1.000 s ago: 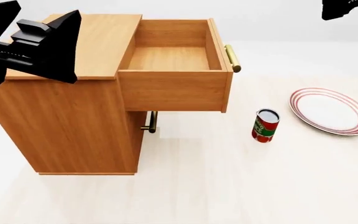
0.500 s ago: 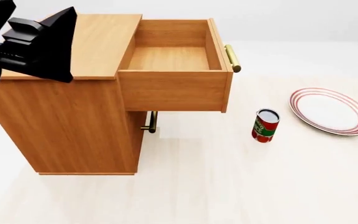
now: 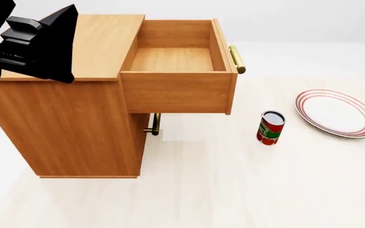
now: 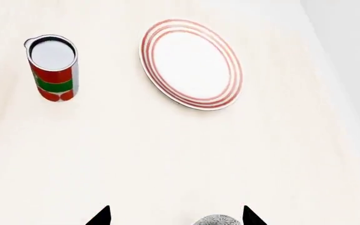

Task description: Put the bowl in the top drawer of the cabinet.

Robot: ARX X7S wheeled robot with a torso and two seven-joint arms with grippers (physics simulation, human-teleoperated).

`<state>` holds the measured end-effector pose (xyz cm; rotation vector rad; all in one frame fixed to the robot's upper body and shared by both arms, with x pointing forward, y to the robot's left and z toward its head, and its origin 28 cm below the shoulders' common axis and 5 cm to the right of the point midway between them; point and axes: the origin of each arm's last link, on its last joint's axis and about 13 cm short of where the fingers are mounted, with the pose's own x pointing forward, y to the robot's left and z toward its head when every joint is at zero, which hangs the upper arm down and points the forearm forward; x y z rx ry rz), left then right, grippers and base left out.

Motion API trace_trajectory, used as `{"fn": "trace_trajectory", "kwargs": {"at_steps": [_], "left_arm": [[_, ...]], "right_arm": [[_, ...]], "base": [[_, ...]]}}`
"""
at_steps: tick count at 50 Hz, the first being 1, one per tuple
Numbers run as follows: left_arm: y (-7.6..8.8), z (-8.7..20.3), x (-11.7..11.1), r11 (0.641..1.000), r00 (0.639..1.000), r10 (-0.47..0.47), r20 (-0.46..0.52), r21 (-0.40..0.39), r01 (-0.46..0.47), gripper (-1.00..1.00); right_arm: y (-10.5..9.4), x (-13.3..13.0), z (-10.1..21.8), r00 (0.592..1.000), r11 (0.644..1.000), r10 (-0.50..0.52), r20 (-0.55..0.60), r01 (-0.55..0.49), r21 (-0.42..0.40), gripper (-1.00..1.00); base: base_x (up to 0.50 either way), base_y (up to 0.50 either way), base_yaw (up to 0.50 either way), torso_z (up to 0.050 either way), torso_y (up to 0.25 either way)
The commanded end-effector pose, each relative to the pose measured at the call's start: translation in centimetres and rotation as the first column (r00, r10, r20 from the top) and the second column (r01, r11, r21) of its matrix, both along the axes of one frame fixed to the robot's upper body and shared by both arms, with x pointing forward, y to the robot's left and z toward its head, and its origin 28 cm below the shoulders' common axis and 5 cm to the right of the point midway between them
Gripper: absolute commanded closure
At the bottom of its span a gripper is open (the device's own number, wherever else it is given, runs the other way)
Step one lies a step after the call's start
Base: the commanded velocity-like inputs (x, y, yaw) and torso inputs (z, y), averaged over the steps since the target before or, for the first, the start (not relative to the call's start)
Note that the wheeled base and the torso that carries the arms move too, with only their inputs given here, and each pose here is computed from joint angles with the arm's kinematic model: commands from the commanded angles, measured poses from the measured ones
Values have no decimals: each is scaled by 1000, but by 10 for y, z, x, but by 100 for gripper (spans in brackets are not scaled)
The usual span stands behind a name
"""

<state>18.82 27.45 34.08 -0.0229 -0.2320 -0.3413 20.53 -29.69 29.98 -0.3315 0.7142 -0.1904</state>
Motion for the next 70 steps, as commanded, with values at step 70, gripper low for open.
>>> {"fn": "trace_trajectory", "kwargs": {"at_steps": [70], "left_arm": [[-3,-6,4,1000,1000,-7,-27,-1,7,-100]], "right_arm": [[-33,5,-179,927,982,-110,-360,44,-185,-100]], "base": [[0,0,0,0,0]]}}
